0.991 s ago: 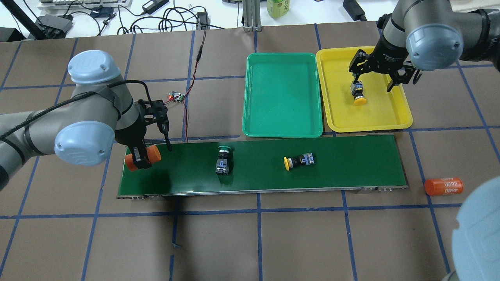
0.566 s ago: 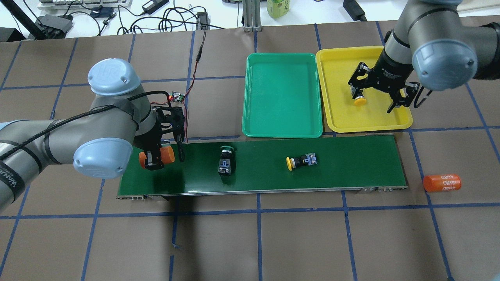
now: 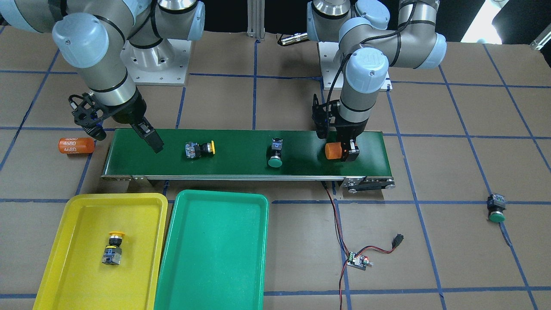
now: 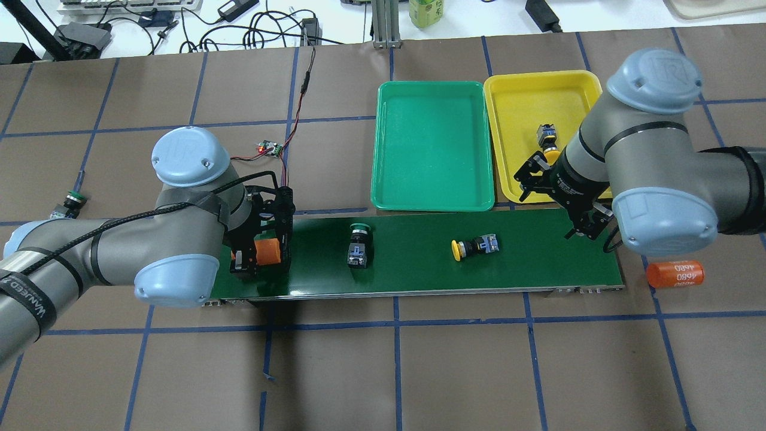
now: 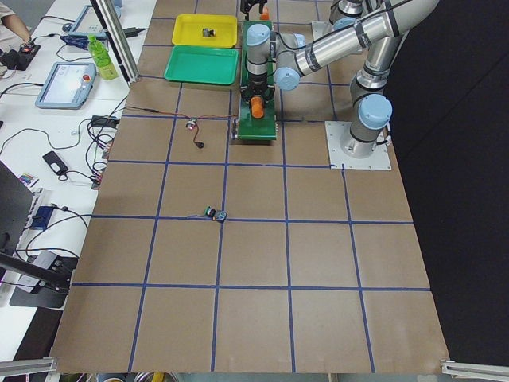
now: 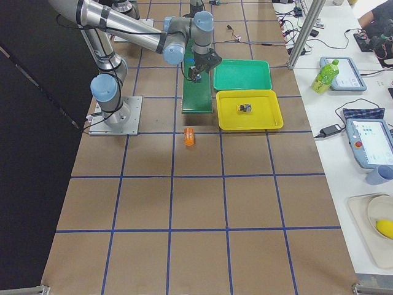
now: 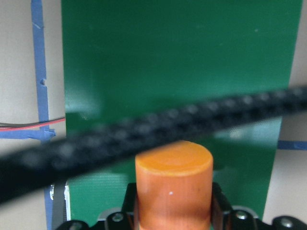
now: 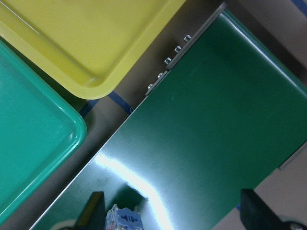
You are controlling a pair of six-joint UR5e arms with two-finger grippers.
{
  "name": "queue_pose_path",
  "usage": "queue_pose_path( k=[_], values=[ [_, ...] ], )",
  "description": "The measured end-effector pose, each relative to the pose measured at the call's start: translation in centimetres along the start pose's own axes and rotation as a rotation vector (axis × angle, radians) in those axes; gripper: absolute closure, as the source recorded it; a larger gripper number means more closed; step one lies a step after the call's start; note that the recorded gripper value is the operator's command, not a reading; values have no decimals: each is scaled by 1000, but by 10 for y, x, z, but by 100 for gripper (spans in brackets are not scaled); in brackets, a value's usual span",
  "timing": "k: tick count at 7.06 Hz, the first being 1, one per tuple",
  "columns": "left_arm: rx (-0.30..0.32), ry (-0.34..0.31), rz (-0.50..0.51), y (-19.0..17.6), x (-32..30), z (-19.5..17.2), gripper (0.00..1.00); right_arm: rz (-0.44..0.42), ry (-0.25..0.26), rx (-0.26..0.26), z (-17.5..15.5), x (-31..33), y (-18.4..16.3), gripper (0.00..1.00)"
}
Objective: Sort buttons by color to trays
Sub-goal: 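Set the battery on the belt with left gripper while right gripper returns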
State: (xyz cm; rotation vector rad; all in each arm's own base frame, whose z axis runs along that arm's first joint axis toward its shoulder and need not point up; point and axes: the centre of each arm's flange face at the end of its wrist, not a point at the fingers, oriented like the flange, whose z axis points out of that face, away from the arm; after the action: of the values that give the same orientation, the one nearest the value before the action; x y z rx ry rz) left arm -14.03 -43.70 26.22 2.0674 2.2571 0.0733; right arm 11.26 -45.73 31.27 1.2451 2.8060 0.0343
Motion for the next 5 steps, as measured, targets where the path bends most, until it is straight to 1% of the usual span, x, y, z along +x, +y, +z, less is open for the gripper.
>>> queue_pose_path(
  k=[1, 2, 3, 4, 5],
  values=[
    [9, -24, -32, 11, -10, -13, 0, 14, -18, -9, 10, -7, 1, 0],
    [40, -25, -102, 39, -26, -21, 0, 27, -18, -18, 18, -12, 4, 0],
    [81, -10, -203, 80, -42, -21, 0, 32, -12, -29, 27, -14, 6, 0],
    [107, 8, -338, 140, -59, -15, 0, 33, -5, -38, 37, -16, 6, 0],
    [114, 10, -480, 195, -74, -11, 0, 33, 1, -45, 47, -18, 6, 0]
  ],
)
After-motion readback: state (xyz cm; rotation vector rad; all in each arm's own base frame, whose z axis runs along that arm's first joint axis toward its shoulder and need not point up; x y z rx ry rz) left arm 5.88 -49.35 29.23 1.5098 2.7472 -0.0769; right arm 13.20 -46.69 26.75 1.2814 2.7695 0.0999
